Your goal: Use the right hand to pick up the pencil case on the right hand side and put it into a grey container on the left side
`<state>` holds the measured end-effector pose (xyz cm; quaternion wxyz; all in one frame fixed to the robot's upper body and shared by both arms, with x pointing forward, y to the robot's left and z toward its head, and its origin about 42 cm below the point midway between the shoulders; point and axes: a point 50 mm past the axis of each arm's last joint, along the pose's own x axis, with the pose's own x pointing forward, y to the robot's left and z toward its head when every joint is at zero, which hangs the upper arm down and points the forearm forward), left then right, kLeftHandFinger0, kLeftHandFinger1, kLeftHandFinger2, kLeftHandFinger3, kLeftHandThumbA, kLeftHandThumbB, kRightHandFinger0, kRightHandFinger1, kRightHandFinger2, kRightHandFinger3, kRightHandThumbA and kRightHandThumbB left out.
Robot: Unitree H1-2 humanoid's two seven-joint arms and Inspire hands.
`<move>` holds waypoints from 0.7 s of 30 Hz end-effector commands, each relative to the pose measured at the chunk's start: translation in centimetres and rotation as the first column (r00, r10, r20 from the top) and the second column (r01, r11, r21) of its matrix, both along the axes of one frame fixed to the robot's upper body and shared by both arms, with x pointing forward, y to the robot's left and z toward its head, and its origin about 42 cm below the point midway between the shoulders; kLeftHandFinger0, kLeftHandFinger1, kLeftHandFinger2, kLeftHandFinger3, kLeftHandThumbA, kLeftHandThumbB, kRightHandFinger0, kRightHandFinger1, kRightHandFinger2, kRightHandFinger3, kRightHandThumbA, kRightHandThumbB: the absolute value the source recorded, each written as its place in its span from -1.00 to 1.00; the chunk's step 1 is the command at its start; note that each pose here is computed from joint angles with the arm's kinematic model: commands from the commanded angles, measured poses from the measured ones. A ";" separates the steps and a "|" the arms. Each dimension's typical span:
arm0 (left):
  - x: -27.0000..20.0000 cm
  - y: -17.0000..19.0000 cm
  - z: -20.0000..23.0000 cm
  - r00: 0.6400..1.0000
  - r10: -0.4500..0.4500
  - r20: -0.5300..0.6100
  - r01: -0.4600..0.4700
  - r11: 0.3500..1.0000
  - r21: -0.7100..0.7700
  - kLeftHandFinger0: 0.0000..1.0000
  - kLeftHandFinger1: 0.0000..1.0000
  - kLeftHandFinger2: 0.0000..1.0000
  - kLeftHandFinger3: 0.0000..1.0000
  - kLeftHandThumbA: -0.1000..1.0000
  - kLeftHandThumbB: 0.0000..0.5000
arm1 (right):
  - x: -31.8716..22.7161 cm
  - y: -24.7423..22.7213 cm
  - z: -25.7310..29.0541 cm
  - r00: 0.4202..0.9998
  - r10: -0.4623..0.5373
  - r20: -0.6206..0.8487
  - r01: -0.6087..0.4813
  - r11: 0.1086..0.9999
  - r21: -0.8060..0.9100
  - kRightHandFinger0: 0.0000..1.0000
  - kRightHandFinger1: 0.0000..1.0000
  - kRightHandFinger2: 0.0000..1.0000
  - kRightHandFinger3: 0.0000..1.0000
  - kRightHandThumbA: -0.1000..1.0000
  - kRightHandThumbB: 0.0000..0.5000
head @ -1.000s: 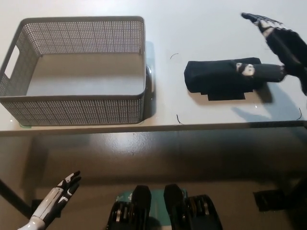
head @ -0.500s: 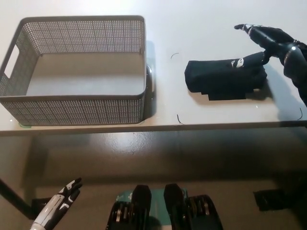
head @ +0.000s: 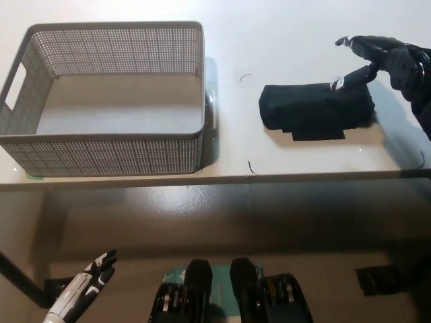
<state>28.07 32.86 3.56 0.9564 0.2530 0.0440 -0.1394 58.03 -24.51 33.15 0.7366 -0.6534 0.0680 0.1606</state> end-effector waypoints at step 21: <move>0.1 0.4 0.9 0.997 -0.041 0.059 0.041 0.999 0.009 1.00 1.00 1.00 1.00 1.00 0.53 | 1.2 5.8 2.3 0.994 0.113 0.001 -0.113 0.990 0.086 1.00 1.00 1.00 1.00 0.62 1.00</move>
